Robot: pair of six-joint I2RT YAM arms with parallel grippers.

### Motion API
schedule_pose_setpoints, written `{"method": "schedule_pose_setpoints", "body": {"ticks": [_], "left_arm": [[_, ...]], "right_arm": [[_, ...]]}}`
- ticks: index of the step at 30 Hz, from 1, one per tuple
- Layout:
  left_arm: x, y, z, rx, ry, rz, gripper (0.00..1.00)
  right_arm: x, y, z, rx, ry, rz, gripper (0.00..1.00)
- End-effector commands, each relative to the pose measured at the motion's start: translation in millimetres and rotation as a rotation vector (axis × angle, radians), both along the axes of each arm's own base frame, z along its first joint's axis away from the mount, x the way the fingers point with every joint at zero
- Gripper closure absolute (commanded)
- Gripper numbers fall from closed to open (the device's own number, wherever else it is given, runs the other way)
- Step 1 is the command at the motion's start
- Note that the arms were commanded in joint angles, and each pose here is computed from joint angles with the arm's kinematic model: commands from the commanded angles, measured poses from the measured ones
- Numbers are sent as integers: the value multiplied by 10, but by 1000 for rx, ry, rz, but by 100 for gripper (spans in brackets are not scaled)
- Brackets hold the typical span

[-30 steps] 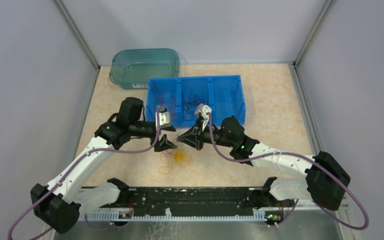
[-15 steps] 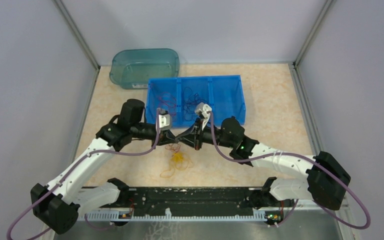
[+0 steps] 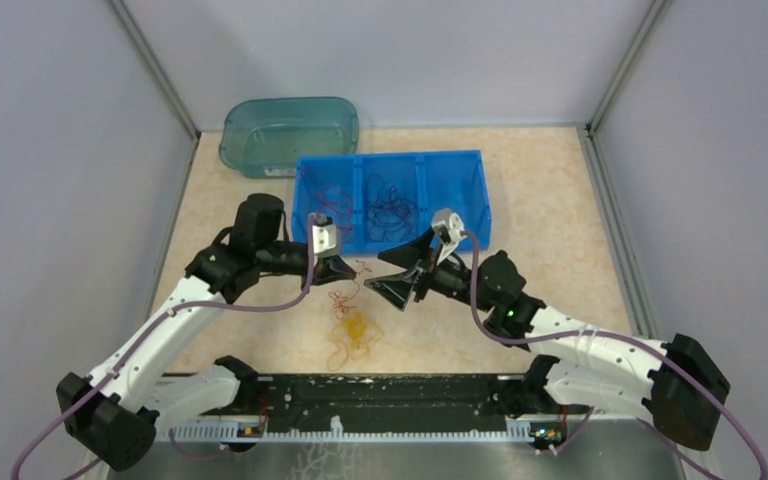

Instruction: Untangle the cables

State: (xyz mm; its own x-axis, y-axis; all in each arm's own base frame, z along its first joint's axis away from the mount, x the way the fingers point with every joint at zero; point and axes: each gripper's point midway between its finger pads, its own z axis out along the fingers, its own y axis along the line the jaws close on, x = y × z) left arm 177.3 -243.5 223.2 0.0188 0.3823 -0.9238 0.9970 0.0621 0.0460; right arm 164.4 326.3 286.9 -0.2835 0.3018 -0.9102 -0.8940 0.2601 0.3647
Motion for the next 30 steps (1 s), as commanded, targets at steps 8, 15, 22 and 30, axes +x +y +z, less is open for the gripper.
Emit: {"method": "schedule_pose_setpoints", "body": {"ticks": [8,15,22,30], "left_arm": [[55,-177,1089,-182,-72,-8,100],[-32,-219,1323,-230,24,-11,100],[-66,-224,1488,-259,24,-13,100],[-86,-250,2064,-347,-27,-26,100]], "right_arm": [[-23,23,-125,28,-88,22,22],[116,362,33,66,-181,10,26],[206,607,-7,78,-169,12,39],[254,715,-407,56,-95,14,47]]}}
